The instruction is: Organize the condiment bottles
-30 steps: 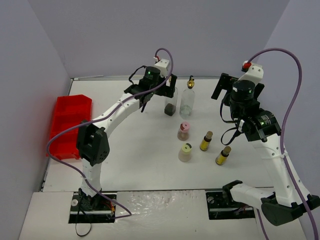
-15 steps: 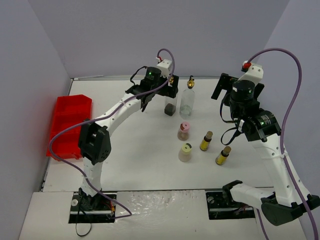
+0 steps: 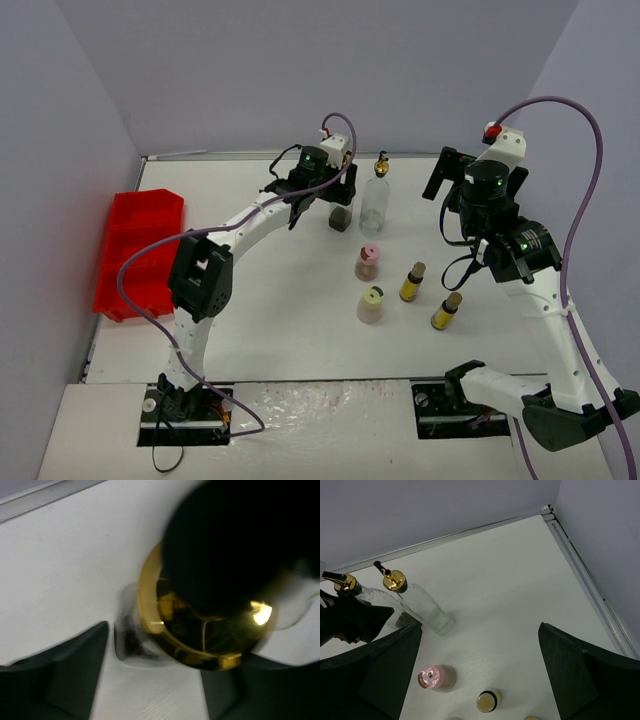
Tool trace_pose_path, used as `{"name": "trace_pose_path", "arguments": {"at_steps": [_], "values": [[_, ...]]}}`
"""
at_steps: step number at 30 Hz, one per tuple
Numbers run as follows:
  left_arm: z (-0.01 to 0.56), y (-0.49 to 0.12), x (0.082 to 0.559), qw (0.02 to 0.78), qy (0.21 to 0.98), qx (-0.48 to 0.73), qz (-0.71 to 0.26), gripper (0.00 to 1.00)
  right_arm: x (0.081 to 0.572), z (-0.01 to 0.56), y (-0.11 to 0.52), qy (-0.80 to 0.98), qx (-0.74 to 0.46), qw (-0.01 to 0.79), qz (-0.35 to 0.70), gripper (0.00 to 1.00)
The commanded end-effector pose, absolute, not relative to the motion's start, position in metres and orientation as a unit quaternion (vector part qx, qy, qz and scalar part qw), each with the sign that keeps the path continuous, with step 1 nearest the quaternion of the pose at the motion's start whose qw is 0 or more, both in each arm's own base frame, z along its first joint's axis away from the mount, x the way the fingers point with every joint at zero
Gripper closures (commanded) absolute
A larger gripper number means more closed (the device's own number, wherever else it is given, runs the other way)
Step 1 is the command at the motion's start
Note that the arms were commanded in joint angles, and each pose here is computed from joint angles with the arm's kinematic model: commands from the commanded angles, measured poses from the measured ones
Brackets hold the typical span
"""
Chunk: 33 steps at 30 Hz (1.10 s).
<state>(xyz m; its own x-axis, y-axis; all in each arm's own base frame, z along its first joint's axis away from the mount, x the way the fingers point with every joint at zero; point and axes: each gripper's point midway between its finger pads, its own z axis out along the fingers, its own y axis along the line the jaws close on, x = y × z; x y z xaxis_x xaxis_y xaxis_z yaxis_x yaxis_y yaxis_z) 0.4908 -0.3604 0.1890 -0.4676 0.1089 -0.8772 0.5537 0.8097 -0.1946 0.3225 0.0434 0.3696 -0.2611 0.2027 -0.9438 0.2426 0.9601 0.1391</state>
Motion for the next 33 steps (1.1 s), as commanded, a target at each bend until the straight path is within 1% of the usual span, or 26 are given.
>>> {"name": "trace_pose_path", "arguments": {"at_steps": [1,3,4,7,9,10,12,18,26,30,33], "values": [[0.248,-0.369,0.502,0.544,0.774,0.201,-0.256,0.86,0.324,0.379,0.039,0.779,0.151,0.609,-0.017,0.00],[0.245,-0.369,0.503,0.543,0.775,0.207,-0.250,0.97,0.324,0.379,0.039,0.779,0.150,0.609,-0.016,0.00],[0.246,-0.369,0.503,0.544,0.773,0.210,-0.247,1.00,0.323,0.380,0.039,0.778,0.150,0.610,-0.015,0.00],[0.254,-0.367,0.497,0.564,0.764,0.219,-0.224,1.00,0.322,0.381,0.038,0.777,0.150,0.611,-0.016,0.00],[0.275,-0.359,0.491,0.586,0.754,0.216,-0.206,1.00,0.321,0.380,0.038,0.778,0.150,0.610,-0.017,0.00],[0.277,-0.354,0.492,0.591,0.756,0.210,-0.187,1.00,0.321,0.379,0.038,0.778,0.150,0.610,-0.018,0.00],[0.303,-0.338,0.489,0.614,0.748,0.193,-0.163,1.00,0.322,0.377,0.039,0.780,0.147,0.608,-0.017,0.00],[0.375,-0.265,0.484,0.678,0.724,0.117,-0.058,1.00,0.325,0.375,0.041,0.784,0.141,0.604,-0.018,0.00],[0.427,-0.176,0.455,0.720,0.692,0.038,0.033,1.00,0.337,0.377,0.053,0.791,0.124,0.599,-0.004,0.00],[0.428,-0.123,0.443,0.719,0.689,-0.019,0.089,1.00,0.343,0.380,0.062,0.793,0.114,0.598,0.010,0.00],[0.422,-0.083,0.440,0.714,0.690,-0.051,0.102,1.00,0.348,0.380,0.066,0.796,0.107,0.595,0.011,0.00]]}}
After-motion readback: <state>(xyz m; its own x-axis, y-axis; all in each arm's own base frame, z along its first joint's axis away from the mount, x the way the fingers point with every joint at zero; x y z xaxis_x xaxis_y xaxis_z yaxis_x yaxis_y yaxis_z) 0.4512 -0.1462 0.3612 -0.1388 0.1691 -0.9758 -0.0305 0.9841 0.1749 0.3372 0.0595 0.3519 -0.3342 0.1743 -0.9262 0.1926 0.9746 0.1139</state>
